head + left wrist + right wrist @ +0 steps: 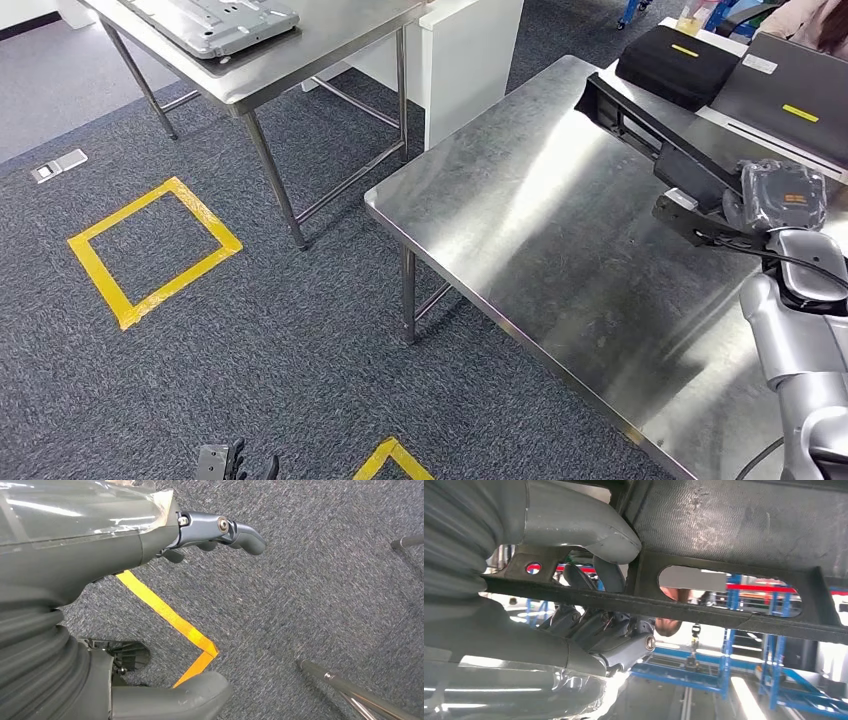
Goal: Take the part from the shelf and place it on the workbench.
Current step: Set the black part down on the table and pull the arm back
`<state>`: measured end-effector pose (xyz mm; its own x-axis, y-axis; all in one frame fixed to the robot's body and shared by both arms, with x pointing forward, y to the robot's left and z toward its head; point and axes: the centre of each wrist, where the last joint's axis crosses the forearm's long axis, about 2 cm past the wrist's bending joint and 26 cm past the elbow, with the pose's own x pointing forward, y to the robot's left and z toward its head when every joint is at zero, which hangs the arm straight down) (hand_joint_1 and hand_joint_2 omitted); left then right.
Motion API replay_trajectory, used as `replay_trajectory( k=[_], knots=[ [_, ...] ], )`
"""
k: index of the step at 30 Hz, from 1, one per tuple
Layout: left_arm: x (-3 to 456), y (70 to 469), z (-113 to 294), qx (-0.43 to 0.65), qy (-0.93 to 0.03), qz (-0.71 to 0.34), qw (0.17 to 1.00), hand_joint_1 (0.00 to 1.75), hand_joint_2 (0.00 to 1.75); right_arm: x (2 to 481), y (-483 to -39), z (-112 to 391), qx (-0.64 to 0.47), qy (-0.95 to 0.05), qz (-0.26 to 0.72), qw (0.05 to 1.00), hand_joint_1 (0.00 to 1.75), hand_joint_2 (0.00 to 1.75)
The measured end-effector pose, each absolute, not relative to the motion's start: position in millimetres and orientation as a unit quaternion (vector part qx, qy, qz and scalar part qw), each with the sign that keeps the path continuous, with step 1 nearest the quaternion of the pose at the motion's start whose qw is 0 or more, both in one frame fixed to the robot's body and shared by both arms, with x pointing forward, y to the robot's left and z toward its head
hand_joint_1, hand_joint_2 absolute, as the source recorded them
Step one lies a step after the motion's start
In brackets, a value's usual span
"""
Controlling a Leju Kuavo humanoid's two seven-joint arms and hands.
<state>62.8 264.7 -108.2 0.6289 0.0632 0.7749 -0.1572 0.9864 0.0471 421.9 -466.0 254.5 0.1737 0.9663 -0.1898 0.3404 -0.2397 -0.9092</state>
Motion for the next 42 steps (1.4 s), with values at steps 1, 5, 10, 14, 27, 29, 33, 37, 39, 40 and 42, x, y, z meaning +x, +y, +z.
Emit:
replay_trajectory(
  k=[1, 5, 10, 14, 27, 29, 33, 37, 39, 40, 42],
  knots=[
    [62.8, 264.7, -108.2, 0.055, -0.426, 0.061, 0.901, 0.00, 1.75, 422.4, -463.2, 253.8, -0.666, -0.492, 0.418, 0.373, 1.54, 1.75],
    [62.6, 264.6, -108.2, 0.055, -0.426, 0.062, 0.901, 0.00, 1.75, 424.0, -450.0, 249.1, -0.667, -0.496, 0.418, 0.368, 1.54, 1.75],
    [61.7, 264.8, -108.4, 0.058, -0.425, 0.064, 0.901, 0.00, 1.75, 425.7, -441.6, 247.3, -0.669, -0.493, 0.421, 0.363, 1.54, 1.75],
    [60.8, 264.8, -108.5, 0.057, -0.424, 0.067, 0.901, 0.00, 1.75, 426.1, -439.8, 246.6, -0.669, -0.491, 0.423, 0.363, 1.54, 1.75],
    [58.7, 264.7, -108.9, 0.046, -0.421, 0.076, 0.903, 0.00, 1.31, 425.8, -441.8, 247.4, -0.673, -0.486, 0.426, 0.360, 0.00, 0.00],
    [58.6, 264.9, -108.9, 0.047, -0.420, 0.076, 0.903, 0.00, 0.44, 425.7, -442.3, 247.6, -0.673, -0.486, 0.426, 0.360, 0.00, 0.00],
    [58.4, 265.2, -108.9, 0.050, -0.419, 0.074, 0.904, 0.00, 0.00, 425.5, -443.5, 248.0, -0.674, -0.484, 0.426, 0.360, 0.00, 0.00],
    [58.4, 265.4, -108.9, 0.053, -0.417, 0.072, 0.905, 0.00, 0.00, 425.1, -446.0, 249.1, -0.676, -0.482, 0.426, 0.359, 0.00, 0.00],
    [58.4, 265.4, -108.9, 0.053, -0.417, 0.072, 0.905, 0.00, 0.00, 424.9, -446.9, 249.3, -0.676, -0.481, 0.426, 0.359, 0.00, 0.00],
    [58.4, 265.4, -108.9, 0.053, -0.417, 0.072, 0.905, 0.00, 0.00, 424.8, -447.2, 249.4, -0.677, -0.481, 0.426, 0.359, 0.00, 0.00],
    [58.4, 265.4, -108.9, 0.053, -0.416, 0.072, 0.905, 0.00, 0.00, 424.7, -447.6, 249.6, -0.677, -0.481, 0.427, 0.359, 0.00, 0.00]
  ],
)
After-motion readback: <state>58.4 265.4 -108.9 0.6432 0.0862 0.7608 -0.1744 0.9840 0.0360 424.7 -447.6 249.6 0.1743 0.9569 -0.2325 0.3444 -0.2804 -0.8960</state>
